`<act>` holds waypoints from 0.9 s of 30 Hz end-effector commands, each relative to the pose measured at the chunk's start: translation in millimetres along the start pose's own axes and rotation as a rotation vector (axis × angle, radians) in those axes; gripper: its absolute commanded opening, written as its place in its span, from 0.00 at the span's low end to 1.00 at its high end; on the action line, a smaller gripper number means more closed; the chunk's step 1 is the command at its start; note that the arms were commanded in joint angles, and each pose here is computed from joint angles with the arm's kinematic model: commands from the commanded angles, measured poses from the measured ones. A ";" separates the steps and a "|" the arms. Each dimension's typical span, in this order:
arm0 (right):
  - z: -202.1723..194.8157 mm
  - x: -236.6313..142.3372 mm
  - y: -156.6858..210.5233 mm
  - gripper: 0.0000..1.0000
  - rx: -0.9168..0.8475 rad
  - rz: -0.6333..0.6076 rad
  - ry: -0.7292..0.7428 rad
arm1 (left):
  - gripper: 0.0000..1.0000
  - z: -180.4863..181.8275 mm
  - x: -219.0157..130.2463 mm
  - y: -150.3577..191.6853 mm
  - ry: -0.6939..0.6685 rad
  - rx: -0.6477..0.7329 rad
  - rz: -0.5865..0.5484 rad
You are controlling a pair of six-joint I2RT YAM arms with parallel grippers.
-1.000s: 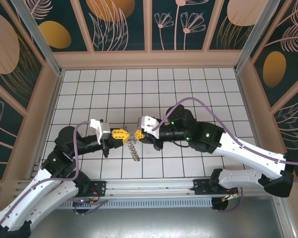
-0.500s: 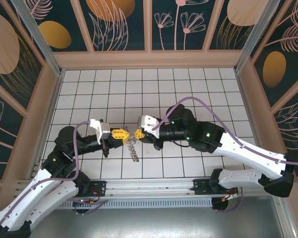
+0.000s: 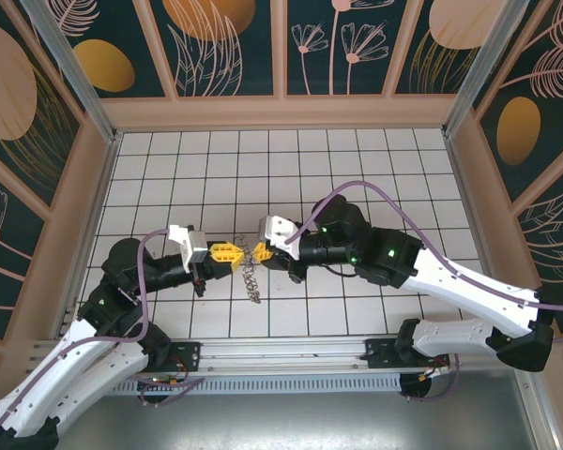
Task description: Put the keys on the keyring
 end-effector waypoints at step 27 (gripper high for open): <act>3.2 -19.3 -31.3 0.00 0.014 -0.136 -0.039 | 0.00 -2.4 -1.7 -12.3 0.028 0.063 -0.025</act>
Point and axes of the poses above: each hand's point on the last joint's axis, 136 mm out from that joint toward the fingers, its own x axis out along the fingers, its own z axis along the line the jaws close on, y = z × x, the point moved 9 cm from there along -x, back along the fingers, and after that the axes turned 12 degrees about x, right-handed, at the moved point
